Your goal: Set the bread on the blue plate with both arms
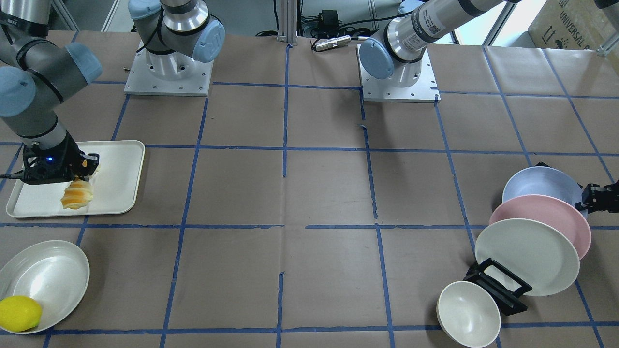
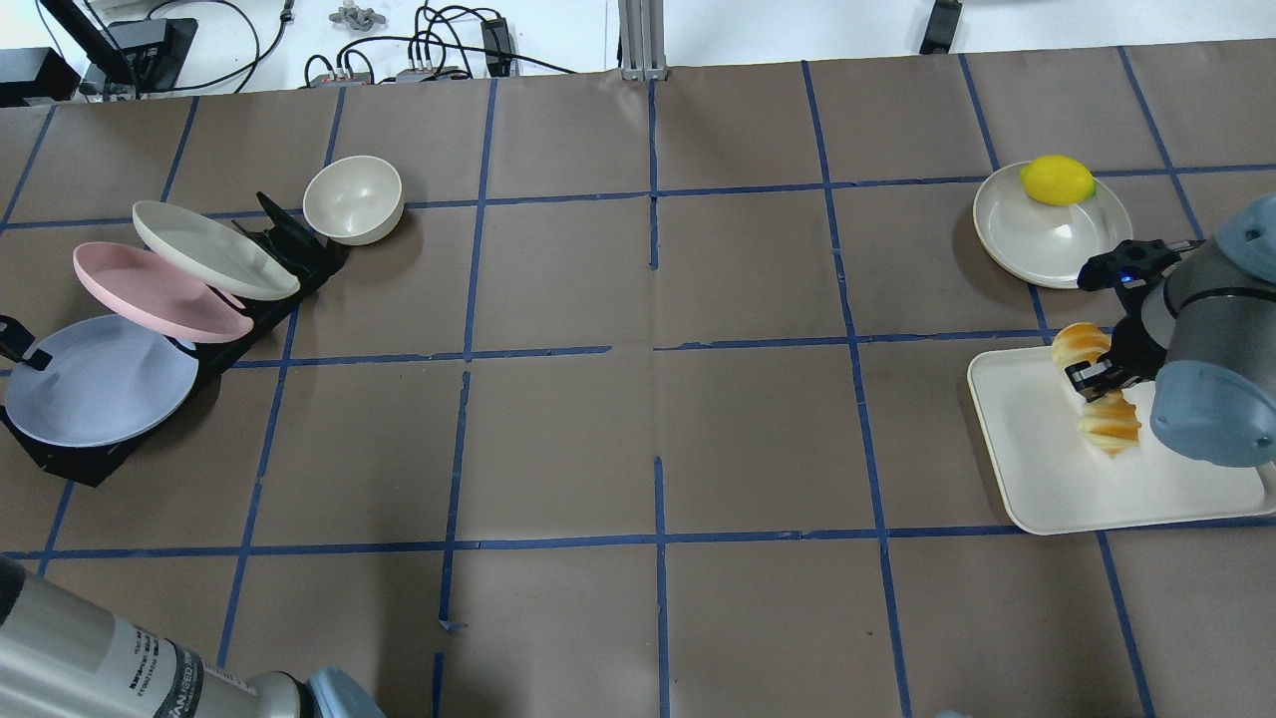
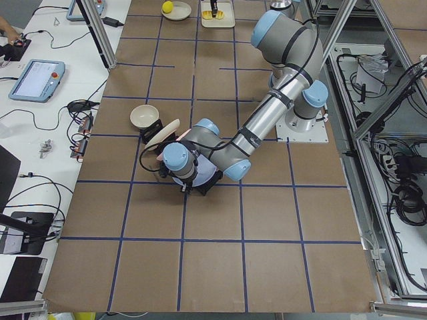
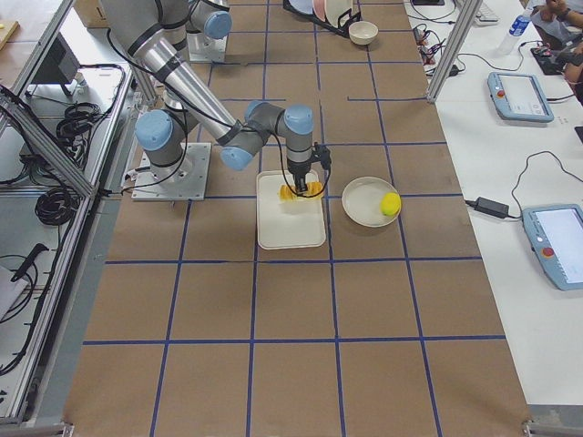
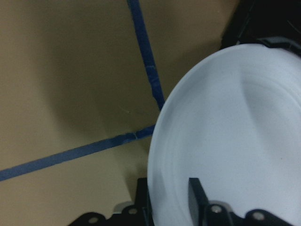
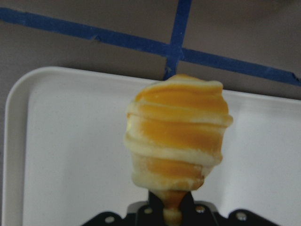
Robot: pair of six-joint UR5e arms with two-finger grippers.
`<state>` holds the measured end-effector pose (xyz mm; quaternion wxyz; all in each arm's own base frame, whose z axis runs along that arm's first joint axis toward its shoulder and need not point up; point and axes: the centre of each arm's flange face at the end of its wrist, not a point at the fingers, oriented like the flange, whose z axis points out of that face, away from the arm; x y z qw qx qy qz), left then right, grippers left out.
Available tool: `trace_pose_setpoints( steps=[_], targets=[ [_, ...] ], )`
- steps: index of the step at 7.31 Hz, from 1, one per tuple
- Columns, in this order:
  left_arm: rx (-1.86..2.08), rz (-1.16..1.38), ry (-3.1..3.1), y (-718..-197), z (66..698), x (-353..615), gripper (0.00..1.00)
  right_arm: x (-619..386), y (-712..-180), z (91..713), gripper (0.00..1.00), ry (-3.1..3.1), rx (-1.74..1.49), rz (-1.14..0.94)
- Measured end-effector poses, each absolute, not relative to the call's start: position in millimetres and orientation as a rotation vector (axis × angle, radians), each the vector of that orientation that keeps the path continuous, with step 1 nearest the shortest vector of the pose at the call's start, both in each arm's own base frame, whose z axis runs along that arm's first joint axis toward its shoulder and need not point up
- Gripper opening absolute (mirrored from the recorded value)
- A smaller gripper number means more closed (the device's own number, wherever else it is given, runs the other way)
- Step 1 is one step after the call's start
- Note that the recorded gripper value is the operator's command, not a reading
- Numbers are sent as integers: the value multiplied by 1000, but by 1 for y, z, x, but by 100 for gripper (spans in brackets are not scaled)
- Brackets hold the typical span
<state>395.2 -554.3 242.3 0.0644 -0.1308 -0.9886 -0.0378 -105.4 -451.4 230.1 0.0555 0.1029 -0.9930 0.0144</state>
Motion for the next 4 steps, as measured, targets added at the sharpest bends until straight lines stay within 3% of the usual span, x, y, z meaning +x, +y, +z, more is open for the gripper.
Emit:
trace_pose_setpoints(
  steps=[4],
  targets=[
    [-431,-74,-3022,-561,275,392,12,-95,-432,399,12,-3011,306,-23]
  ],
)
